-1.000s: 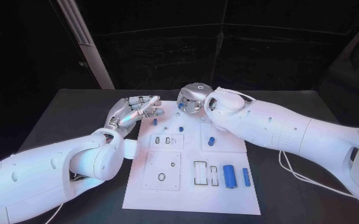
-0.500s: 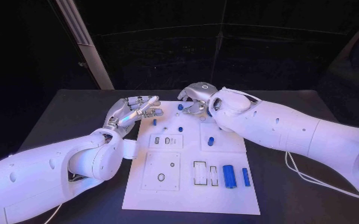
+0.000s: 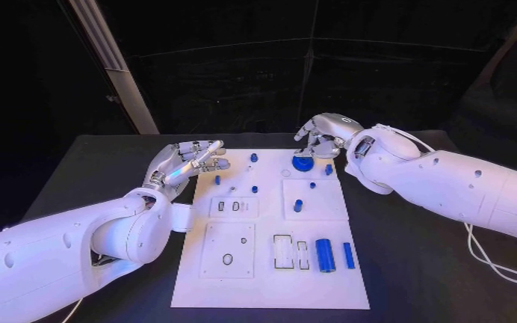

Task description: Assemble the parts on the task board

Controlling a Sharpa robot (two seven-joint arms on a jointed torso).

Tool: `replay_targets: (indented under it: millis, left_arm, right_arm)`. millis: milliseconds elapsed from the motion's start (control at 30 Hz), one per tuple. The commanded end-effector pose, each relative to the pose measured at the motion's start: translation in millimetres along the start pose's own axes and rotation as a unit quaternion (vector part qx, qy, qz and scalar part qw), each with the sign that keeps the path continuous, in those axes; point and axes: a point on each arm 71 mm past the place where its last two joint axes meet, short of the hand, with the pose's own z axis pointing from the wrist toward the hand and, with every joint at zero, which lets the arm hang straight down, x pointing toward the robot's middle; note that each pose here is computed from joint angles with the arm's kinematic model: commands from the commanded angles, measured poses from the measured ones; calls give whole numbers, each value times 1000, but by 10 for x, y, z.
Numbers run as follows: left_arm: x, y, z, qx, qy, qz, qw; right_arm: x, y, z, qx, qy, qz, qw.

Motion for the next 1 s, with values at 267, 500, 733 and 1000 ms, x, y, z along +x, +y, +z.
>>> replay_targets:
  millis: [267, 500, 733, 1000]
  left_arm:
    - [18, -6, 10, -1, 11, -4, 1000]
    - [28, 2, 21, -2, 13, -5, 1000]
    - [39, 12, 36, -2, 14, -5, 1000]
    - [35, 16, 42, -3, 14, -5, 1000]
  right_arm:
    - [46, -231, -124, 83, 83, 5, 993]
    - [96, -193, -55, 86, 96, -24, 991]
    - [143, -108, 51, 79, 91, -39, 992]
    - [145, -60, 90, 71, 79, -48, 993]
